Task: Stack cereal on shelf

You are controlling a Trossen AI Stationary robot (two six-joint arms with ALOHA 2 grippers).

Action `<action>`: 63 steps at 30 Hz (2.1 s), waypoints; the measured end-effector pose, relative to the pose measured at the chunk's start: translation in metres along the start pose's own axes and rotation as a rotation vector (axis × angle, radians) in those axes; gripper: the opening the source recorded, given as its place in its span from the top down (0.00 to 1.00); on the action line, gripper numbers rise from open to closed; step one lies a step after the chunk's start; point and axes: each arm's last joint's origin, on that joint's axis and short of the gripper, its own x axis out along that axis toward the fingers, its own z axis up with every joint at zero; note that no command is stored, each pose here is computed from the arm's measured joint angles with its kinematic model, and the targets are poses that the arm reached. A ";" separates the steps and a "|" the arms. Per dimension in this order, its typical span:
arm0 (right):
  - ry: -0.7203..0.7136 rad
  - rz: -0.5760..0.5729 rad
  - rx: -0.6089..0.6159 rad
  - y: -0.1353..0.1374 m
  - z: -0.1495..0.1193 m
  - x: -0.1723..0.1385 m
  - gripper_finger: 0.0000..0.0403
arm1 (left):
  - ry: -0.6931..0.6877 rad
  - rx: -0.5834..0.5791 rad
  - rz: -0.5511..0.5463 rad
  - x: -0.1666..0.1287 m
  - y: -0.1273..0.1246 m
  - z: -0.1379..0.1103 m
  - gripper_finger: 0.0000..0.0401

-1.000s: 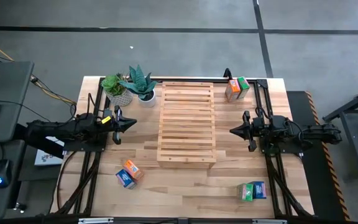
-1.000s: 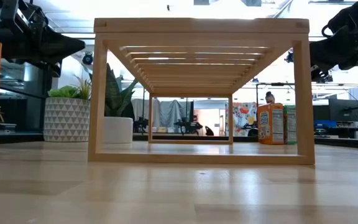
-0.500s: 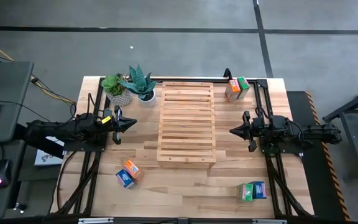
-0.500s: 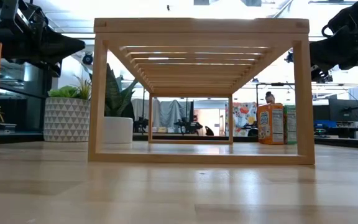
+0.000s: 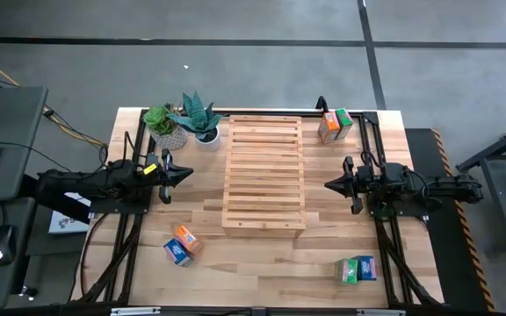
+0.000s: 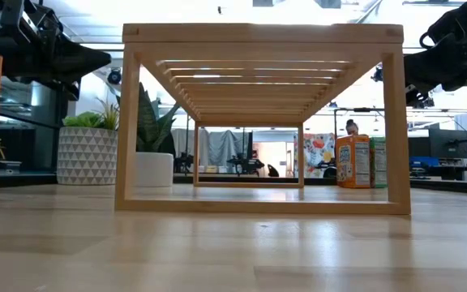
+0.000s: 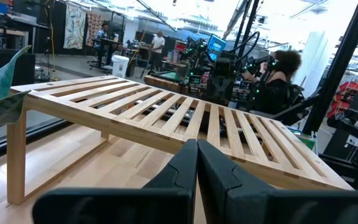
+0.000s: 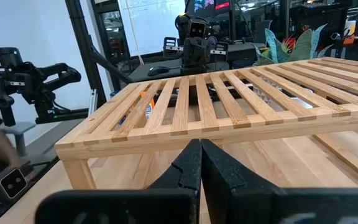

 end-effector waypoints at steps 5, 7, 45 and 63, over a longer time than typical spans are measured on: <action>0.000 -0.001 0.000 0.000 0.000 0.000 1.00 | 0.000 0.000 0.001 0.000 0.000 0.000 0.99; -0.001 -0.004 0.000 0.000 0.000 0.000 1.00 | -0.001 0.000 0.001 0.000 0.000 0.000 0.99; -0.158 -0.095 0.030 -0.001 0.014 -0.001 1.00 | -0.001 0.000 0.000 0.000 0.000 0.000 0.99; -0.466 -0.633 0.083 -0.017 0.079 0.012 1.00 | -0.001 0.000 0.000 0.000 0.000 0.000 0.99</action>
